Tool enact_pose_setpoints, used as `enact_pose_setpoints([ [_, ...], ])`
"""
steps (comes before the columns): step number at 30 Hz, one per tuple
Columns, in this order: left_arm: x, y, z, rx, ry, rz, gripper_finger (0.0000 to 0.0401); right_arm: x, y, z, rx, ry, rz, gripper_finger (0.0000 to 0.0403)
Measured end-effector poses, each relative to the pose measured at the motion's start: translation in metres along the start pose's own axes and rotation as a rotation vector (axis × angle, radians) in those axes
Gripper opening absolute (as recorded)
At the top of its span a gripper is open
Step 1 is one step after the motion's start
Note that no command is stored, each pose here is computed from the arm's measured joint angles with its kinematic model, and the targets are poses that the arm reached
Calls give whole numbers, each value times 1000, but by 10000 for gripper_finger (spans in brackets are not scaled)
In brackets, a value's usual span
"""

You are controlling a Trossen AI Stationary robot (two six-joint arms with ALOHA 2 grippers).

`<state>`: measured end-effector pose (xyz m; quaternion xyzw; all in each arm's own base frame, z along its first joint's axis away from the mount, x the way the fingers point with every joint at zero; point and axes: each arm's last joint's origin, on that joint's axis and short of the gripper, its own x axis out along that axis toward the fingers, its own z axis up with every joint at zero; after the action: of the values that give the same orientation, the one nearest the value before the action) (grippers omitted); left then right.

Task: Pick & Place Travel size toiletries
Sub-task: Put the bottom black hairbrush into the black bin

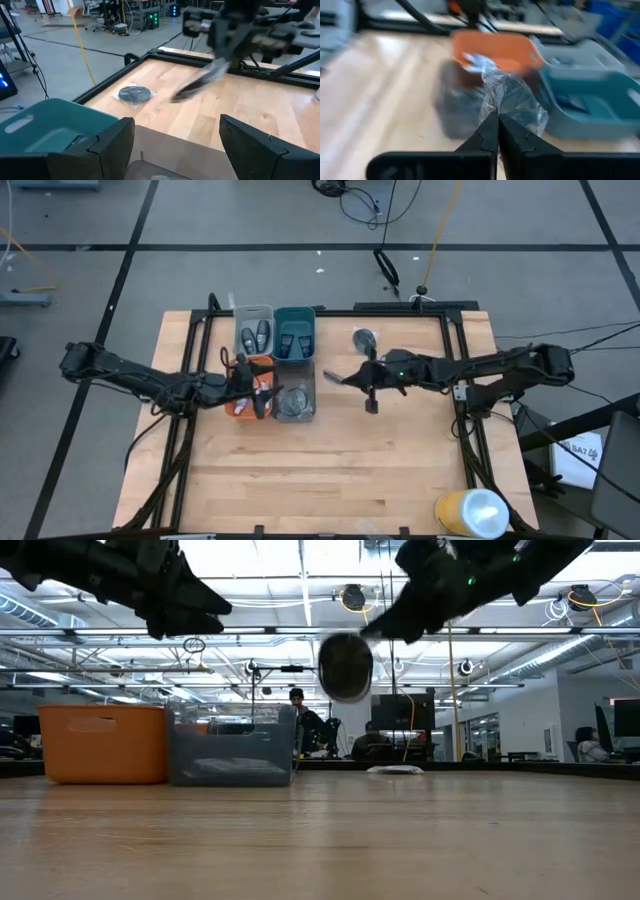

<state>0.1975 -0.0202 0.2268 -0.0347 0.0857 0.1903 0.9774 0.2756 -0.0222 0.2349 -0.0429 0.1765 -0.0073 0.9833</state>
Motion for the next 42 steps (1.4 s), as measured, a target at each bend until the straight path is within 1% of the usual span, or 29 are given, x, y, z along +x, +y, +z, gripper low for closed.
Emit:
enact_pose_setpoints([
  [4,9,-5,-7,-1,14,1,282,-9,11,12,1,-88,137,0],
  [7,17,-9,-10,51,3,-11,282,-11,18,17,5,-128,229,0],
  [9,22,-14,-12,95,-15,-51,282,-12,22,19,5,-150,265,0],
  [13,32,-23,-12,145,-85,-184,282,-13,28,20,-2,-157,288,0],
  [16,37,-29,-14,180,-134,-243,282,-13,30,21,-5,-167,295,0],
  [19,44,-33,-14,200,-154,-245,282,-13,31,22,-3,-172,298,0],
  [21,50,-36,-14,212,-141,-247,282,-13,31,22,-4,-178,300,0],
  [26,71,-49,-4,227,-148,-319,282,-13,31,23,-4,-182,300,0],
  [31,93,-60,4,247,-152,-343,282,-13,32,23,-6,-183,307,0],
  [33,98,-62,2,252,-140,-358,282,-13,33,23,-8,-185,325,0],
  [37,108,-65,-3,263,-108,-380,282,-13,33,23,-8,-188,325,0],
  [42,114,-63,-2,249,-109,-374,282,-13,33,23,-8,-188,325,0],
])
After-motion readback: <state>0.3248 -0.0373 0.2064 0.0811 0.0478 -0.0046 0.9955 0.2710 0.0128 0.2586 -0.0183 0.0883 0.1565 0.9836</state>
